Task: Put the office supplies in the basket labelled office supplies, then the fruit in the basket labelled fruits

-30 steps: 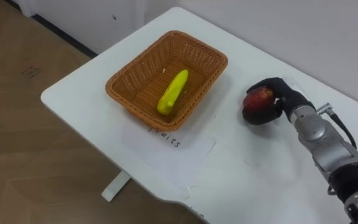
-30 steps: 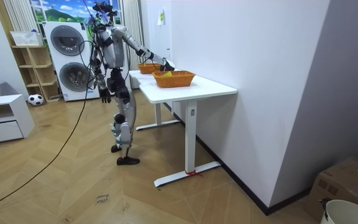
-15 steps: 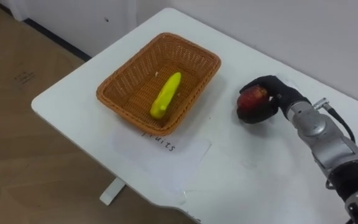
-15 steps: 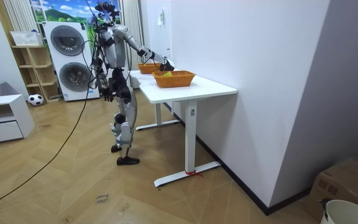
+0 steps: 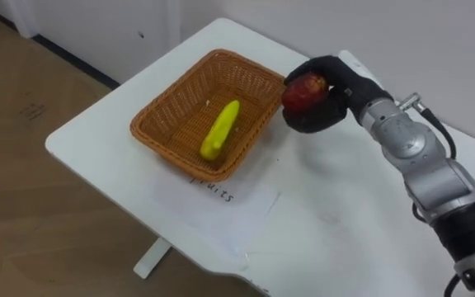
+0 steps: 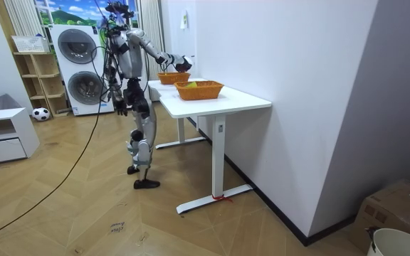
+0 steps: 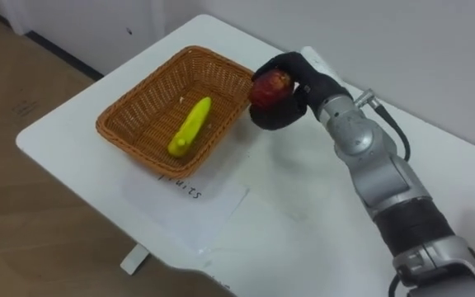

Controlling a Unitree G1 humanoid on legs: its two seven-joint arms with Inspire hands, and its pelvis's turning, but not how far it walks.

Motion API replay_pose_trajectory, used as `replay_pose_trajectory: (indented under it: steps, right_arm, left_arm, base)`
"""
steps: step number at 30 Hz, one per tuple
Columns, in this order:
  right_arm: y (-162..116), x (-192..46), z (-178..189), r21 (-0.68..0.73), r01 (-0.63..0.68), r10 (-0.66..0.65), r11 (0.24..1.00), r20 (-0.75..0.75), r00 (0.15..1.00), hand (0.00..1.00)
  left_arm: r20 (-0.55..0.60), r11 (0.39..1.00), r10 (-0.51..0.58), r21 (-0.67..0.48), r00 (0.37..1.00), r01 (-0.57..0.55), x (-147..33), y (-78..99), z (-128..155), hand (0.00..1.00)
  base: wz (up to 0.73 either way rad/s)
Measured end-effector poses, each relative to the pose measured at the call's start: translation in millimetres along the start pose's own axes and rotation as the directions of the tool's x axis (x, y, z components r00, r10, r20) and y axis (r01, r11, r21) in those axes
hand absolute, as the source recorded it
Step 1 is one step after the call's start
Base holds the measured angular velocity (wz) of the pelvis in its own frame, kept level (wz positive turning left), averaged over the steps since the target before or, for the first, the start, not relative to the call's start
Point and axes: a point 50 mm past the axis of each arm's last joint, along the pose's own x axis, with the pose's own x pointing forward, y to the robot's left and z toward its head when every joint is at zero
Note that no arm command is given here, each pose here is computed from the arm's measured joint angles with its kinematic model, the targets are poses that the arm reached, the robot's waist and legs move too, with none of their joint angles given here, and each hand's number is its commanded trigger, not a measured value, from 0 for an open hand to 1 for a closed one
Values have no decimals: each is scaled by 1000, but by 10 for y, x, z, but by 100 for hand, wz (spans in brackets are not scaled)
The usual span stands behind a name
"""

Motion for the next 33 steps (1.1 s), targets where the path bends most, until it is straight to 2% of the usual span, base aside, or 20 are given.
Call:
replay_pose_trajectory:
  steps: [33]
  right_arm:
    - [327,89,139,108,-51,50,993,9,999,100]
  left_arm:
    - [-115,997,-55,40,992,60,-75,-88,-288,0]
  base:
    - [5]
